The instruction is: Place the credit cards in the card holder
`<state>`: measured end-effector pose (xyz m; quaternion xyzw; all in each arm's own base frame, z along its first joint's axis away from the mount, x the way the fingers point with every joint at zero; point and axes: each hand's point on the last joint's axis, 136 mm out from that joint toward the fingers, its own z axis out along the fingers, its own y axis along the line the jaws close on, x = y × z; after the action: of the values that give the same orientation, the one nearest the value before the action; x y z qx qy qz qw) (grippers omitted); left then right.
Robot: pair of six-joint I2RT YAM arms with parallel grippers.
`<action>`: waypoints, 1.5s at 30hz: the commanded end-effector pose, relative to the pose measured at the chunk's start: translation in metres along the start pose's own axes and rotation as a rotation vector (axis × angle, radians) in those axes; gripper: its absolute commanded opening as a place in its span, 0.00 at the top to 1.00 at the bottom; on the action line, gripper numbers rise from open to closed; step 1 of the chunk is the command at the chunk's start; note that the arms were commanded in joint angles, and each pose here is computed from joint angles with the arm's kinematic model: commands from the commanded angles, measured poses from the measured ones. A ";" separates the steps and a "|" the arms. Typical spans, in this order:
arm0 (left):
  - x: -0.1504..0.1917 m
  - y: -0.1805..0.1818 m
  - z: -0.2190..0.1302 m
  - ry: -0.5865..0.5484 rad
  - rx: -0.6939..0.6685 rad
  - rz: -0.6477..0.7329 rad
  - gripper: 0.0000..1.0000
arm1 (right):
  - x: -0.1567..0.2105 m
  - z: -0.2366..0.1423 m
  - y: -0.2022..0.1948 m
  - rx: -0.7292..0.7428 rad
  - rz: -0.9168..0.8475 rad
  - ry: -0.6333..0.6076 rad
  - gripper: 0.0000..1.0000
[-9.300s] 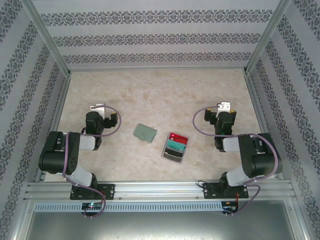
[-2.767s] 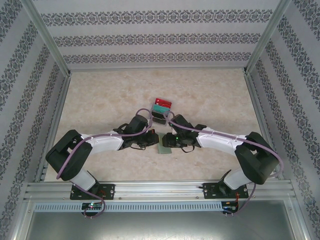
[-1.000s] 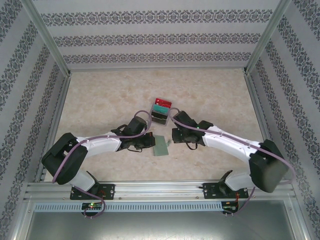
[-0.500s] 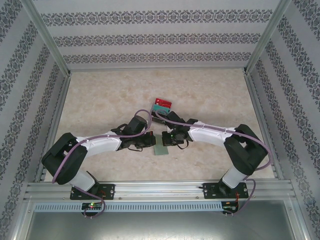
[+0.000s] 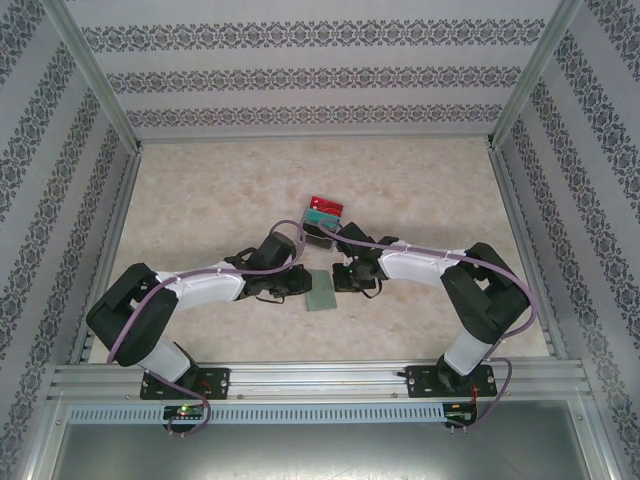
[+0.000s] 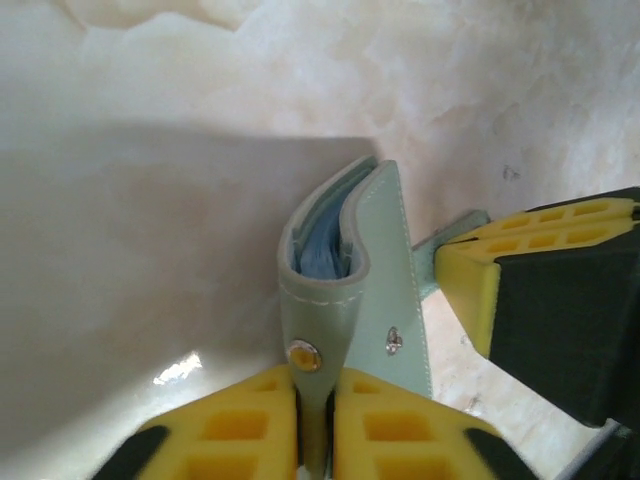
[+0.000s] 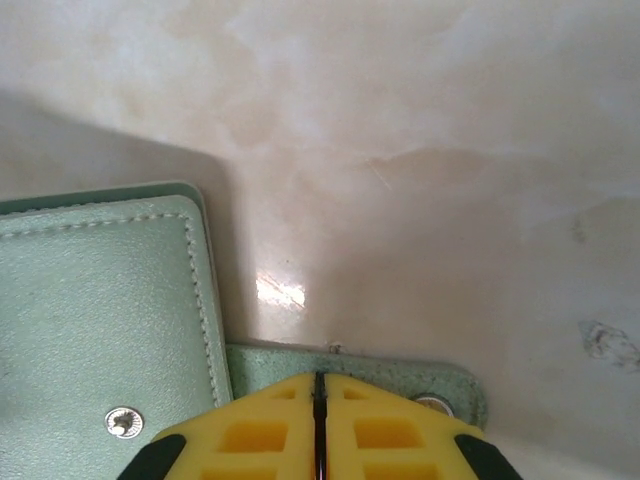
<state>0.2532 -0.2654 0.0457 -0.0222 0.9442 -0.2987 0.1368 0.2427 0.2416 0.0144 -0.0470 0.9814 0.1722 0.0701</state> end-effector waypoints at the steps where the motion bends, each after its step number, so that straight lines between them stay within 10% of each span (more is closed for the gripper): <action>1: -0.007 0.017 -0.010 -0.043 -0.115 -0.009 0.73 | 0.005 -0.014 -0.020 0.058 0.024 -0.009 0.86; 6: -0.031 0.012 -0.034 -0.160 -0.162 -0.015 0.40 | -0.050 -0.075 0.003 -0.045 -0.020 -0.244 0.61; 12: -0.072 0.007 -0.042 -0.238 -0.101 -0.106 0.27 | -0.136 -0.111 -0.001 -0.128 -0.020 -0.372 0.30; 23: -0.122 0.005 -0.013 -0.249 0.088 -0.318 0.20 | -0.242 -0.055 0.023 -0.312 -0.044 -0.234 0.21; 45: -0.133 -0.008 0.019 -0.173 0.176 -0.278 0.57 | -0.150 -0.062 0.027 -0.452 -0.005 -0.127 0.35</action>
<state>0.3722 -0.2544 0.0530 -0.1978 0.8954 -0.3646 0.1619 0.3898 0.2513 0.1011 -0.0509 0.9187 0.3734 0.1183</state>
